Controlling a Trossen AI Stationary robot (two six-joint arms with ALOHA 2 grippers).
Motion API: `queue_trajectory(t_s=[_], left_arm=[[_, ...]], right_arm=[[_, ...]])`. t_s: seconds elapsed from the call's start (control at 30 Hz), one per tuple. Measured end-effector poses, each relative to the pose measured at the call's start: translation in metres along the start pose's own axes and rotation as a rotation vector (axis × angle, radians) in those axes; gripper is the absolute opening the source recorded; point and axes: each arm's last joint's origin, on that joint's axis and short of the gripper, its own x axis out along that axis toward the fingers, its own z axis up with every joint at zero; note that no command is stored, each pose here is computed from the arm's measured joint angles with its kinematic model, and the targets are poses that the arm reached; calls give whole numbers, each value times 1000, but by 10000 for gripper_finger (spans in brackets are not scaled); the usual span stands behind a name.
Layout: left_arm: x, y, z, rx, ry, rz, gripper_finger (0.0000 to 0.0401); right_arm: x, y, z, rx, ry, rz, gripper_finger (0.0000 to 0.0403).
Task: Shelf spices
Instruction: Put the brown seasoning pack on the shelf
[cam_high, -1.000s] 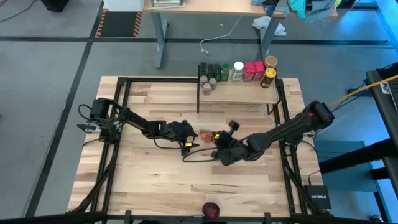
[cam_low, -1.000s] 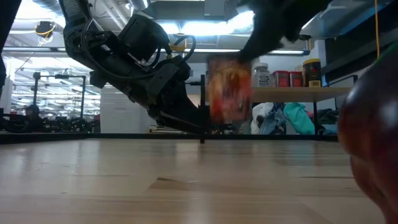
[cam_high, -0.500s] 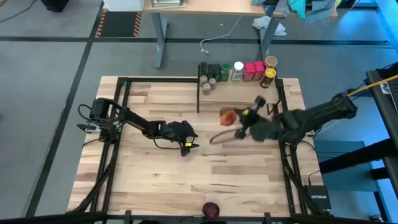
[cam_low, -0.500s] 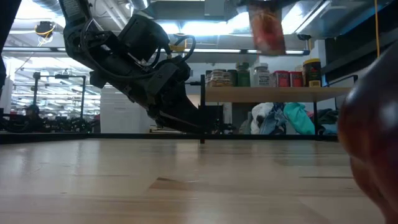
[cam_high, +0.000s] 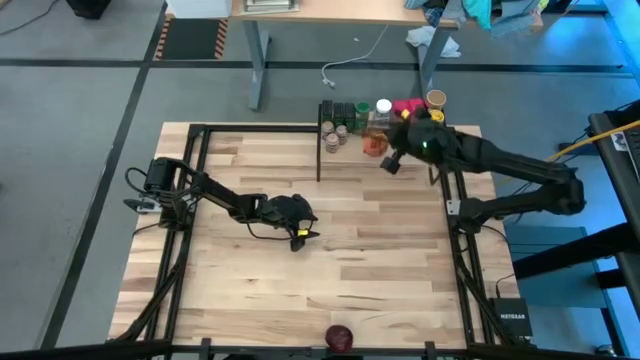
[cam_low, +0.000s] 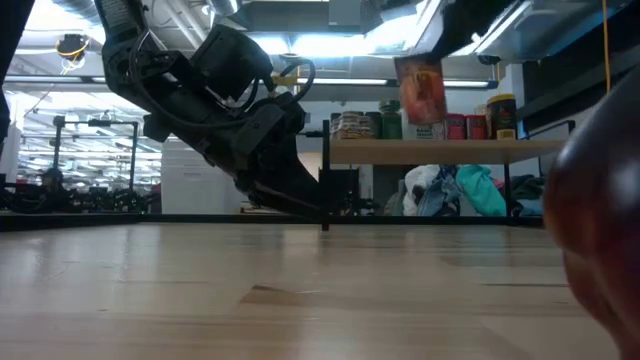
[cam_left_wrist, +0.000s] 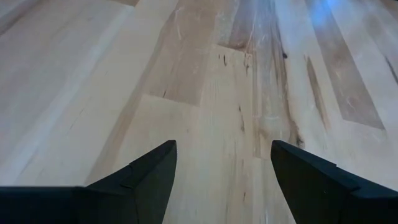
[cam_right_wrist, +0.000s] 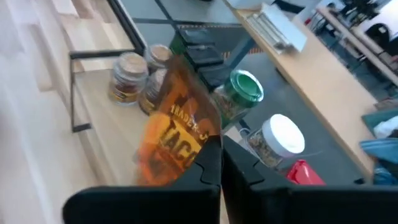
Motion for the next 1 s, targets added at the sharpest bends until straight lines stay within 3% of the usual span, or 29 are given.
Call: queue_trajectory(t_s=[0.17,0.3,0.77,1.0], left_arm=[[0,0,-2,0,19,5,255],[0,1,-2,0,20,6,255],[0,1,-2,4,22,6,255],[0,1,-2,4,24,7,255]], right_arm=[[13,-13,-1,12,-75,65,0],[24,-17,-5,3,-57,109,0],[69,-10,-7,-17,11,98,0],[62,-12,-14,-49,83,54,0]])
